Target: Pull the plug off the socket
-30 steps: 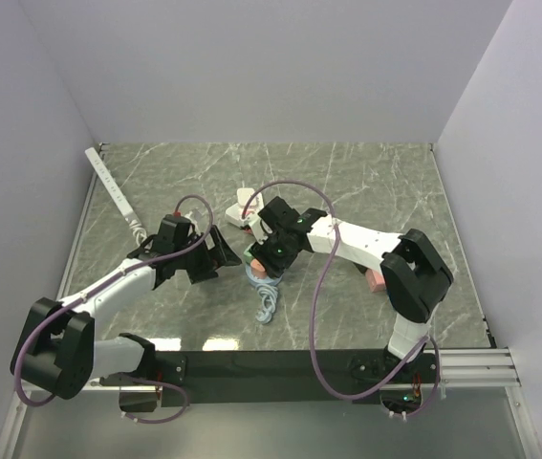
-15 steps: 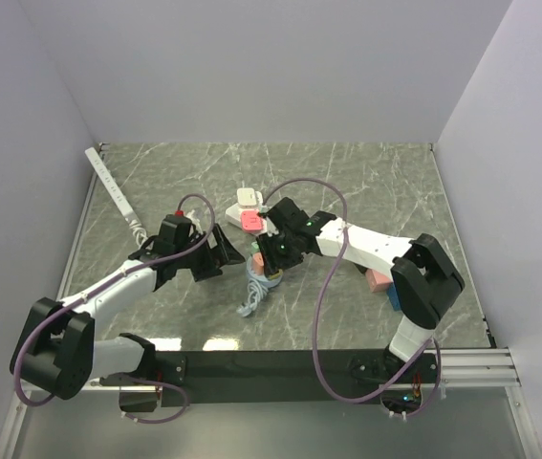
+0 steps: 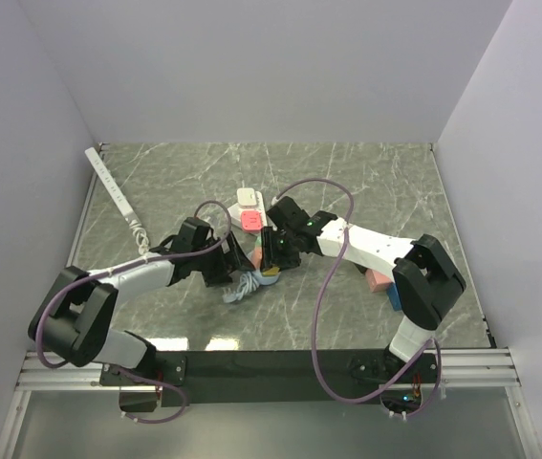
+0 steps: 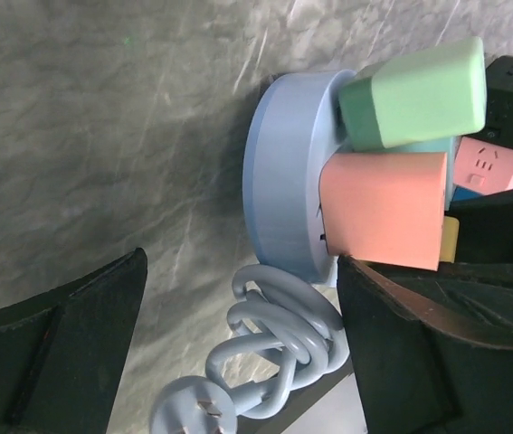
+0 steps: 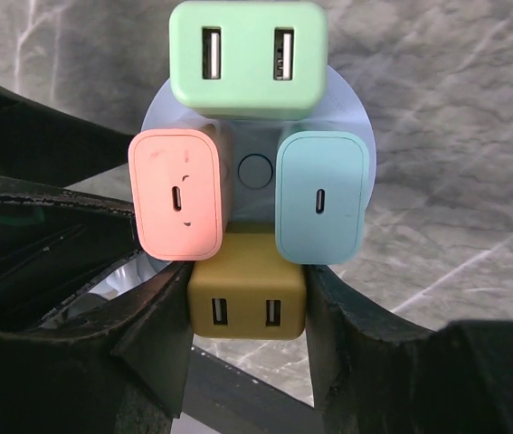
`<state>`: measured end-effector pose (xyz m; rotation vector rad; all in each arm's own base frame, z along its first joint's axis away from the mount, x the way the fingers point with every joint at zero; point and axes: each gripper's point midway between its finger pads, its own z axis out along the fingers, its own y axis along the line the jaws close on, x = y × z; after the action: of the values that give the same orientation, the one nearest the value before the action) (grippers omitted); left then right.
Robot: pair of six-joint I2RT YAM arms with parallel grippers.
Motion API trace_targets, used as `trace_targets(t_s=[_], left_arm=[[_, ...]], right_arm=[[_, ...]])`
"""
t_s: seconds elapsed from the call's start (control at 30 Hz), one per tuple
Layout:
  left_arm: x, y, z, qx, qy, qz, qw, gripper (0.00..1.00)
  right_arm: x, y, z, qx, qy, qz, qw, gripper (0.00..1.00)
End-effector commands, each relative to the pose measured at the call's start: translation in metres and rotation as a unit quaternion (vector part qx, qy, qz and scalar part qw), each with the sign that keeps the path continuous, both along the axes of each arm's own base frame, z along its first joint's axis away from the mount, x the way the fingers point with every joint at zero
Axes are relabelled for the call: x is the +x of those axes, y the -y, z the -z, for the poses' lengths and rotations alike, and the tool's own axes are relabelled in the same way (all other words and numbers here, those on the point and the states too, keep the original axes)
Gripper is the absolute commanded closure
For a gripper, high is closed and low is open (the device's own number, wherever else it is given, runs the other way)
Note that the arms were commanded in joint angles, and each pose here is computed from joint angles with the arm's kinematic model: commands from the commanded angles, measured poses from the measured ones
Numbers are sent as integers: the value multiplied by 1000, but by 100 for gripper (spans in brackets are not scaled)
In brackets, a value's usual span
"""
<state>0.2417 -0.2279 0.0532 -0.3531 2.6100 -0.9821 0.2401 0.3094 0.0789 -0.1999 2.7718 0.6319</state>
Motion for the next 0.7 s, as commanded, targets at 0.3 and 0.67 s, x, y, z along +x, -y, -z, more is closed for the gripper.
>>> trace_targets(t_s=[0.3, 0.67], left_arm=[[7, 52, -25, -141, 40, 28, 989, 35], [6, 42, -13, -92, 27, 16, 995, 100]], right_arm=[[7, -51, -72, 163, 51, -10, 985, 100], [11, -55, -82, 165, 45, -1, 985, 100]])
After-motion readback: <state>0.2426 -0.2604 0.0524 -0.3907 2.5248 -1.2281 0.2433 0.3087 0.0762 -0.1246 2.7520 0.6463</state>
